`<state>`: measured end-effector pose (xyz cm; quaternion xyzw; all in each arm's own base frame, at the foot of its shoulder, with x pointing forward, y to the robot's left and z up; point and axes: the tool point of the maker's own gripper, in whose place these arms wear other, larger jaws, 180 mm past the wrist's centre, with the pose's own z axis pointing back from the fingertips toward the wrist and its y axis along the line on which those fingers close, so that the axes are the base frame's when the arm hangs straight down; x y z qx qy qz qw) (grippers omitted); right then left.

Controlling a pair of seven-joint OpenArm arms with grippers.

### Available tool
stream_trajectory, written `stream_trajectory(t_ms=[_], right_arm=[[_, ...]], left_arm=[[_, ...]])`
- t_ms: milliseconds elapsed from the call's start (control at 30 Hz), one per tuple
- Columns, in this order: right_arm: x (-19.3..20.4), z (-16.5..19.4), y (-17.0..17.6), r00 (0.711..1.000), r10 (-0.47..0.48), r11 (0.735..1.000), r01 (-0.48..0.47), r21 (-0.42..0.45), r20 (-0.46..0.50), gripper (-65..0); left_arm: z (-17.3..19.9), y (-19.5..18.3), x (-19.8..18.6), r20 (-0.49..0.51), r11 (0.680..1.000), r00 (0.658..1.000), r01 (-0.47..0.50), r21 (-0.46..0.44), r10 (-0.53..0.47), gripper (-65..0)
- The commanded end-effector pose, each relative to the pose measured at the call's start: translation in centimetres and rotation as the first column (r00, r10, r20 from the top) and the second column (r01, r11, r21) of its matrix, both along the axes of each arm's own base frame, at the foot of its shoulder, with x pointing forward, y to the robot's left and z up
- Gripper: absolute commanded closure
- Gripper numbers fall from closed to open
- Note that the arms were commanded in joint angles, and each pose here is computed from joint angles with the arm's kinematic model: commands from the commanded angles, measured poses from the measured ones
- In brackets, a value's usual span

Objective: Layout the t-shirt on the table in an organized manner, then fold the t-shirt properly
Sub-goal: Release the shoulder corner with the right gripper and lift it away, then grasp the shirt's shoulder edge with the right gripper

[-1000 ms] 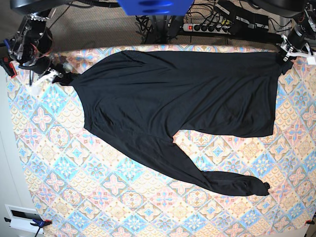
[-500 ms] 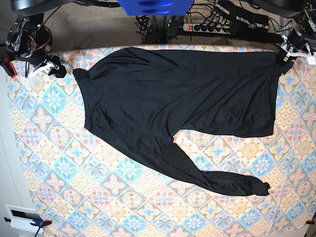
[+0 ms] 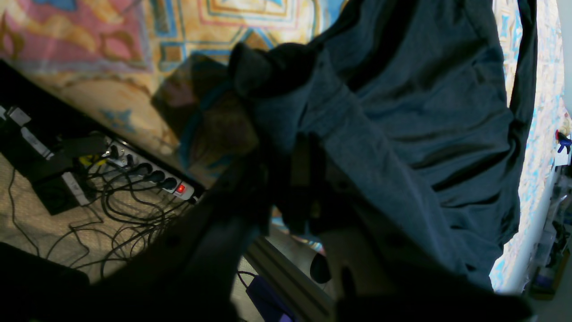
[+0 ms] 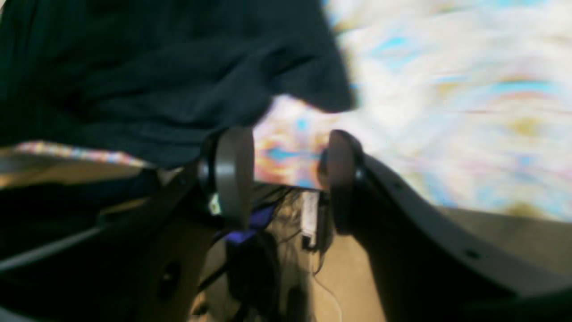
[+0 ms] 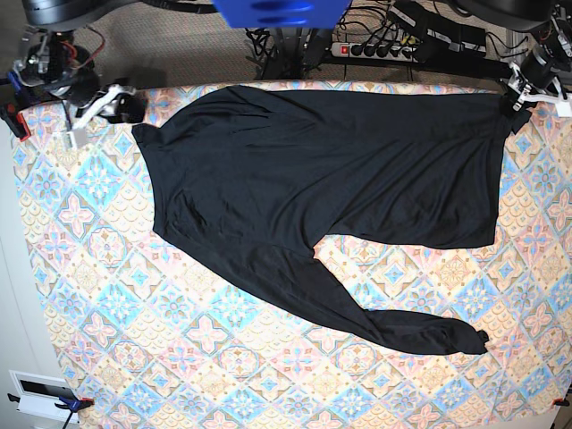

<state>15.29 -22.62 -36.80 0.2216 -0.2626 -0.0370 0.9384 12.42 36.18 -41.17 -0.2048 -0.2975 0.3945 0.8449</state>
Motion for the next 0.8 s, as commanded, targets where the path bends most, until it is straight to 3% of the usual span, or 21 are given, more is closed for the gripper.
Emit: stream_trajectory(t_ms=[0, 167, 333, 767], right_arm=[[0.3, 0.3, 0.3, 1.0, 0.019, 1.0, -0.019, 0.009, 0.014, -26.2], [-1.7, -3.1, 4.4, 0.996, 0.04, 0.99, -0.028, 0.137, -0.082, -26.1], [-2.5, -4.3, 6.7, 0.992, 0.049, 0.98, -0.025, 0.199, -0.114, -26.0], [-3.3, -4.8, 9.4, 0.986, 0.097, 0.964, -0.058, 0.258, -0.137, -26.0]], left_arm=[[1.2, 1.0, 0.6, 0.029, 0.999, 1.0, 0.003, 0.032, -0.004, -5.5], [1.2, 1.0, 0.6, 0.029, 0.999, 1.0, 0.003, 0.032, -0.004, -5.5], [1.2, 1.0, 0.6, 0.029, 0.999, 1.0, 0.003, 0.032, -0.004, -5.4], [1.1, 0.9, 0.6, 0.029, 1.0, 1.0, 0.0, 0.029, -0.001, -5.4]])
